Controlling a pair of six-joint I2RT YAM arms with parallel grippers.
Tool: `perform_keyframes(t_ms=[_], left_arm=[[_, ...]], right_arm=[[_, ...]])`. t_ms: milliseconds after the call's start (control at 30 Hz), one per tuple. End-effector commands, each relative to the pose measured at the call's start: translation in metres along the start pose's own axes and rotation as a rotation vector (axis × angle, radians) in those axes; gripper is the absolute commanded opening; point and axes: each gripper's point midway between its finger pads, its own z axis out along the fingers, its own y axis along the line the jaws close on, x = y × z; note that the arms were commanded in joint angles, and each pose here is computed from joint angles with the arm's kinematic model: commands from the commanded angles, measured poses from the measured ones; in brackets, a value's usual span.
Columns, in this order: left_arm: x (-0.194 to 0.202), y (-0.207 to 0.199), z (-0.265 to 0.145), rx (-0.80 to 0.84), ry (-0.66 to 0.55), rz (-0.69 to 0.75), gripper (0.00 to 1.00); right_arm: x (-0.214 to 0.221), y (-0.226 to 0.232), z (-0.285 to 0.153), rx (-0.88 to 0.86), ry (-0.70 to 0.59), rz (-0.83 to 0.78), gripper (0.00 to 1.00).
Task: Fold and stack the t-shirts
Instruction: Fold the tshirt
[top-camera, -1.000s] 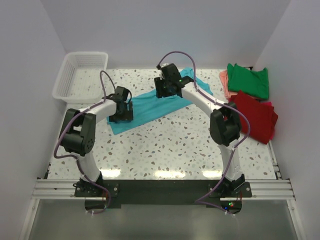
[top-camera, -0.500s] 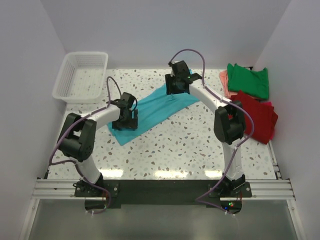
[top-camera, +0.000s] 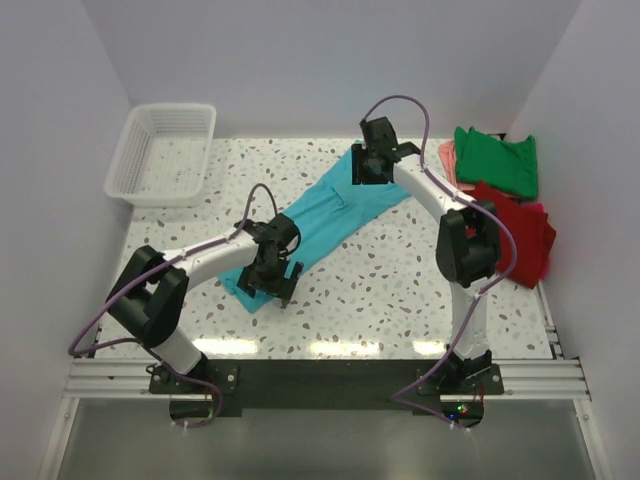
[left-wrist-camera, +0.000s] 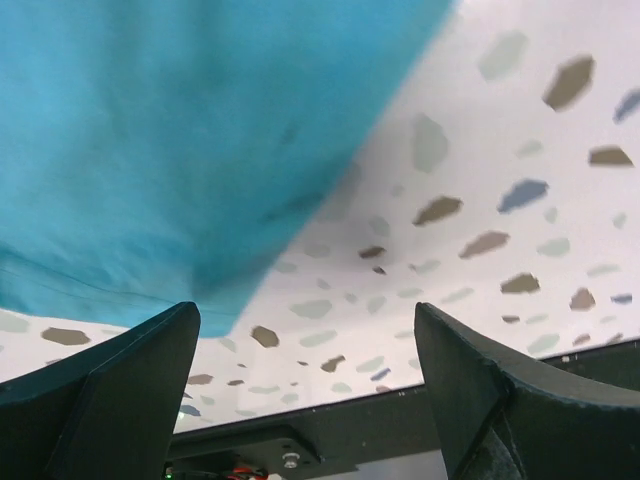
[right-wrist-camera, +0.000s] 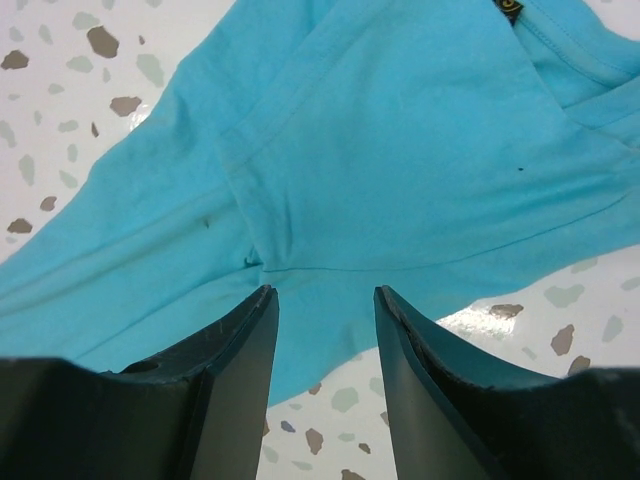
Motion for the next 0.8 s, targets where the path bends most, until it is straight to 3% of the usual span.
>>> perform_keyframes(t_ms=[0, 100, 233, 433, 767], left_arm=[[0.014, -0.019, -0.016, 0.05, 0.025, 0.109, 0.94], [0.016, -0.016, -0.012, 0.031, 0.024, 0.099, 0.93], [-0.012, -0.007, -0.028, -0.039, -0.131, 0.018, 0.95], [-0.036, 0.008, -0.035, -0.142, -0.244, -0.09, 0.96], [-0.076, 0.045, -0.002, -0.147, -0.268, -0.213, 0.96]], right_arm=[[-0.021, -0.015, 0.001, 0.094, -0.043, 0.033, 0.48], [-0.016, -0.022, 0.019, 0.144, -0.016, 0.034, 0.48], [-0.006, -0.024, 0.032, 0.153, 0.005, 0.05, 0.47], [0.011, -0.02, 0.039, 0.126, 0.036, 0.066, 0.47], [0.02, -0.019, 0.041, 0.11, 0.053, 0.064, 0.47]])
